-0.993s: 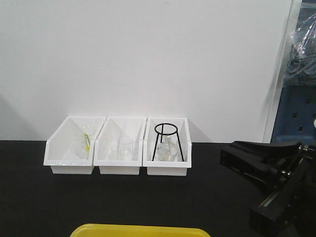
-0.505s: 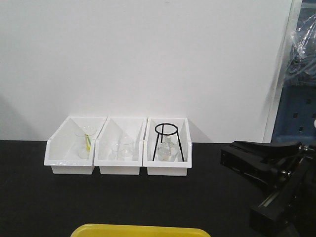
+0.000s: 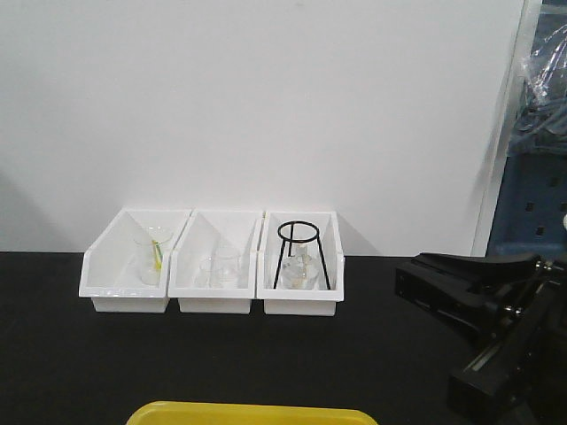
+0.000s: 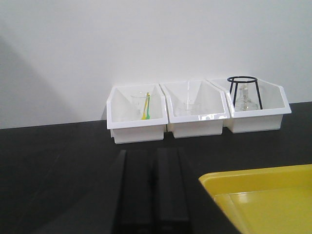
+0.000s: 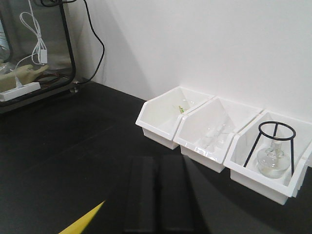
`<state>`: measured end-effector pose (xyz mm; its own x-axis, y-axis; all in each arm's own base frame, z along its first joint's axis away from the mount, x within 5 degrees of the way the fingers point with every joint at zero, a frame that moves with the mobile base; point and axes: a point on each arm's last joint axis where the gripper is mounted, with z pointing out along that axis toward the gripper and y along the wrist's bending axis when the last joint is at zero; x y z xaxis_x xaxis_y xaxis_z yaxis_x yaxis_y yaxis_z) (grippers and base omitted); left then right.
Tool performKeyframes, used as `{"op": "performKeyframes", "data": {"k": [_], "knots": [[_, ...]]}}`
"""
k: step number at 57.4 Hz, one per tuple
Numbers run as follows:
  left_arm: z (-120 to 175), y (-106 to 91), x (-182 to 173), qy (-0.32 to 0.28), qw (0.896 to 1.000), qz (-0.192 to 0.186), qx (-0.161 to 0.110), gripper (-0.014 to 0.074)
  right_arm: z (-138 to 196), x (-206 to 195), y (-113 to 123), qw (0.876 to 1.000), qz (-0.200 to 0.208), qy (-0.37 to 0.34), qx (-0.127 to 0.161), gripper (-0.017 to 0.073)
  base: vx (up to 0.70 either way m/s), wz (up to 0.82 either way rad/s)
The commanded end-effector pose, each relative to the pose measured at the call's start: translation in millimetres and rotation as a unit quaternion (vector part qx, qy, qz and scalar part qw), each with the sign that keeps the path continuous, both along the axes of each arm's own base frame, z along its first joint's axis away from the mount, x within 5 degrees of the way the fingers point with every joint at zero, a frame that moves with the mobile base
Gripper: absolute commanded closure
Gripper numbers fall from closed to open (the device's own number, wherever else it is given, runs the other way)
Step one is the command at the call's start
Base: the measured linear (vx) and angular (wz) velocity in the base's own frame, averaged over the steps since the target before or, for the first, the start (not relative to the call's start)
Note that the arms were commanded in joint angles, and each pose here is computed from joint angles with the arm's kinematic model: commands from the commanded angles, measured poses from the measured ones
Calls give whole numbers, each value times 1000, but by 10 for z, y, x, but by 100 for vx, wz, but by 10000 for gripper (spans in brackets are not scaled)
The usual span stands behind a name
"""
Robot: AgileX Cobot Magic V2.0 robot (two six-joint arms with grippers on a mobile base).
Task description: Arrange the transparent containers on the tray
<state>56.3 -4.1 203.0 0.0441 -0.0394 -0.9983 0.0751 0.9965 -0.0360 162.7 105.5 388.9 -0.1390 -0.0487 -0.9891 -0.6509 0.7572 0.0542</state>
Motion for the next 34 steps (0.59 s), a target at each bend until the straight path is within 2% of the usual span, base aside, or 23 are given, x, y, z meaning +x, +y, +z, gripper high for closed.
{"op": "performKeyframes", "data": {"k": [1, 18, 25, 34], "knots": [[-44, -2, 7, -21, 1000, -1, -3, 601, 144, 2, -40, 999, -20, -26, 20, 572, 0, 0], [-44, -2, 7, -21, 1000, -1, -3, 601, 155, 13, -58, 999, -31, -38, 15, 572, 0, 0], [-44, -2, 7, -21, 1000, -1, -3, 601, 164, 27, -116, 996, -59, -71, -14, 572, 0, 0], [-44, -2, 7, -21, 1000, -1, -3, 601, -29, -163, -359, 984, -134, -114, 3, 572, 0, 0]]}}
